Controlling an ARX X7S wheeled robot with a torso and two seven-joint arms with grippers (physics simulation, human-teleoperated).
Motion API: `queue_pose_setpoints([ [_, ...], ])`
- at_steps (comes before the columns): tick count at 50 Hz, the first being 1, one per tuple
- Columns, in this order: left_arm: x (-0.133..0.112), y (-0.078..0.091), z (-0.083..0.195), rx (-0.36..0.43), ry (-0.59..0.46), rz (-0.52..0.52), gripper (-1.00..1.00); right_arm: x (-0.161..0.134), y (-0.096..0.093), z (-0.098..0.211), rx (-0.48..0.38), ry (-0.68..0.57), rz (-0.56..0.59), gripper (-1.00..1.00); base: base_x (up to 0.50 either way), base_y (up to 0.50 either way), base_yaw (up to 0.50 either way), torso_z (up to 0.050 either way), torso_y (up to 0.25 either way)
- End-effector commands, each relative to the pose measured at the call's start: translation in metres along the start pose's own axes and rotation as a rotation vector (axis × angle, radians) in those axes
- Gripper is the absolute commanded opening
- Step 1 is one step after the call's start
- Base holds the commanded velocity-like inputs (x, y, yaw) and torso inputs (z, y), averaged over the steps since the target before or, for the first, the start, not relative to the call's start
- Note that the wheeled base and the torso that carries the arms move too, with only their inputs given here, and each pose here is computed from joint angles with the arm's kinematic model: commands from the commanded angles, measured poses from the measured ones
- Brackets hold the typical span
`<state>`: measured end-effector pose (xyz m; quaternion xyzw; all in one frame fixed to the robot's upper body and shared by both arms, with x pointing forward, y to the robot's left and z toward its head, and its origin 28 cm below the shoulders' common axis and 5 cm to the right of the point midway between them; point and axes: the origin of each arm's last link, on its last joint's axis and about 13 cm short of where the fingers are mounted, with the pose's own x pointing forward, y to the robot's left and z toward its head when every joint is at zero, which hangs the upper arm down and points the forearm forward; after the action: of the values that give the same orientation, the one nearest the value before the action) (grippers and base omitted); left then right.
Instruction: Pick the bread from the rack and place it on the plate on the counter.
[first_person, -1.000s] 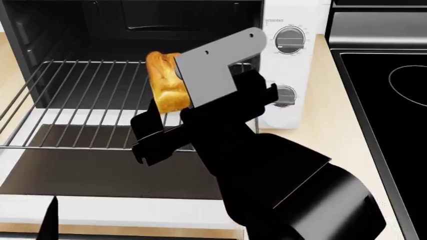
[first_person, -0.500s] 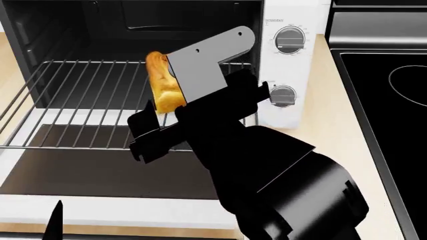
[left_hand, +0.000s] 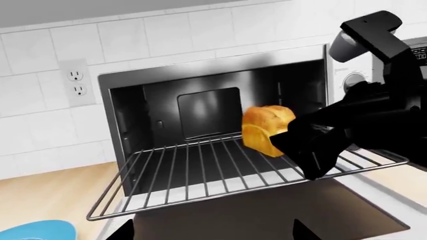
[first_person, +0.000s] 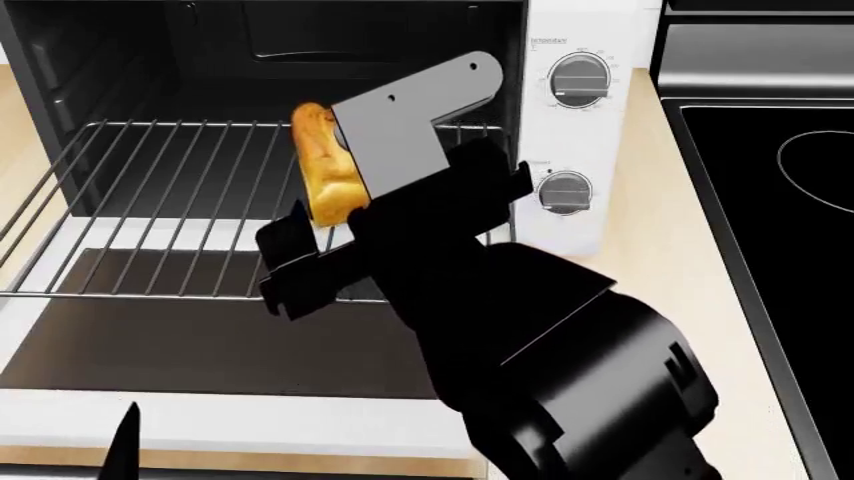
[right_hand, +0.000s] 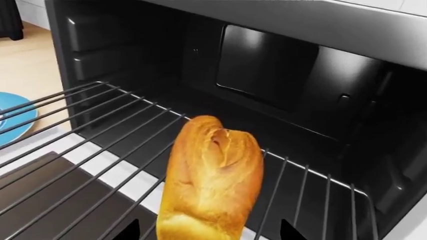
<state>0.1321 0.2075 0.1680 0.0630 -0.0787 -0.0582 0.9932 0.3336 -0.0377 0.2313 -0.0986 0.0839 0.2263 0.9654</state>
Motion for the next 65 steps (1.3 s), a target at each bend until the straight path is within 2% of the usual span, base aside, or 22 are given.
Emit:
queue_pose_setpoints([
  [1,0.004,-0.003,0.003,-0.036,-0.029,-0.020,1.00,0.007,-0.001,0.004,0.016,-0.013,0.003,1.00,0.00,0.00,0.00,0.000,0.000],
  [37,-0.001,-0.008,0.007,-0.027,-0.025,-0.061,1.00,0.021,-0.003,0.007,0.012,-0.005,0.014,1.00,0.00,0.00,0.00,0.000,0.000],
  [38,0.000,-0.007,0.009,-0.023,-0.034,-0.058,1.00,0.020,-0.003,0.010,0.015,-0.016,0.017,-1.00,0.00,0.00,0.00,0.000,0.000],
  [57,-0.001,-0.008,0.009,-0.016,-0.034,-0.056,1.00,0.011,-0.001,0.013,0.012,-0.043,0.008,-1.00,0.00,0.00,0.00,0.000,0.000],
  [65,-0.002,-0.007,0.009,-0.014,-0.036,-0.050,1.00,-0.015,0.007,0.018,-0.004,-0.116,-0.019,-1.00,0.00,0.00,0.00,0.000,0.000],
])
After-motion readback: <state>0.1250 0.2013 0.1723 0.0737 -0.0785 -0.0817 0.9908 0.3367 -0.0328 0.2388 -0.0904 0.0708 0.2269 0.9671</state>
